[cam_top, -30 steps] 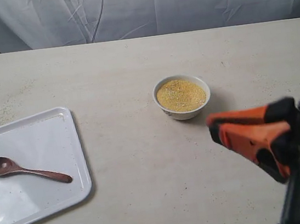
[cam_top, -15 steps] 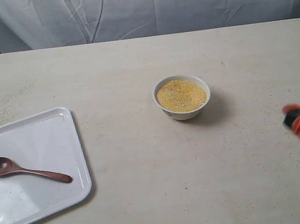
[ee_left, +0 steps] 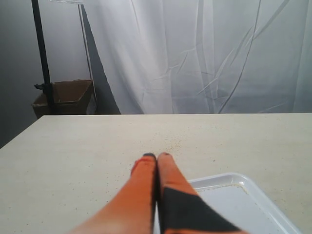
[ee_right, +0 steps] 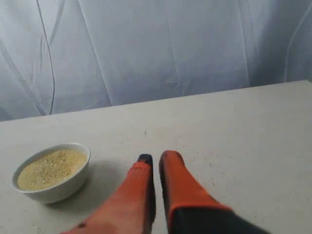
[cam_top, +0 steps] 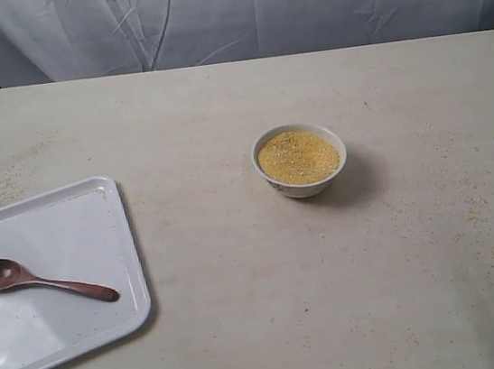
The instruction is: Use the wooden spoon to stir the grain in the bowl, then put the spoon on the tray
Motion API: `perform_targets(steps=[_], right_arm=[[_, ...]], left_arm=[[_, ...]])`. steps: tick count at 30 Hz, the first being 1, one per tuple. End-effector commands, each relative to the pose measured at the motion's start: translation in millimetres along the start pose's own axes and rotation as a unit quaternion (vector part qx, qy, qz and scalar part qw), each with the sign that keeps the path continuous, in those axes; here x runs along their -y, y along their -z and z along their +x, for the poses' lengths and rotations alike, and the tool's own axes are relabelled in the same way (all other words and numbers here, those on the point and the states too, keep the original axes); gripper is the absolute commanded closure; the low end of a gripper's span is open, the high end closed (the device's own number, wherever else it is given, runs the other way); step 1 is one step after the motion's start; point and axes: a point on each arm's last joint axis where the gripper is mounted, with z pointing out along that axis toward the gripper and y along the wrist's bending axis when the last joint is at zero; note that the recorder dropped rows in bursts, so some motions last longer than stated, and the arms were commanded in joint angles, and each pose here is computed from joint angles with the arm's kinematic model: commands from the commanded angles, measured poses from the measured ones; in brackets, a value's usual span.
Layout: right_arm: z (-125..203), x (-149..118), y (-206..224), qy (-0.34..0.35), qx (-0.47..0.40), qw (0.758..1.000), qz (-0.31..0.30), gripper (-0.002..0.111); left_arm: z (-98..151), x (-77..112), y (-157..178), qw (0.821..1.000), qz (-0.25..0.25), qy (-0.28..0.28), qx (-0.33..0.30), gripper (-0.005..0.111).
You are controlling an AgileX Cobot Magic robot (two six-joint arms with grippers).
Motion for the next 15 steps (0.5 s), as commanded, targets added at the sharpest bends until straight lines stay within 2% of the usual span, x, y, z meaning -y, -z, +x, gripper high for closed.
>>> perform_targets(steps=[1, 15], right_arm=[[3.6, 0.3, 0.6, -0.003, -0.017, 1.000, 0.003, 0.100], [3.5, 0.2, 0.6, -0.004, -0.017, 1.000, 0.003, 0.100]], left_arm=[[1.4, 0.3, 0.1, 1.000, 0.002, 0.004, 0.000, 0.106], [1.4, 0.3, 0.1, 1.000, 0.002, 0.004, 0.000, 0.106]])
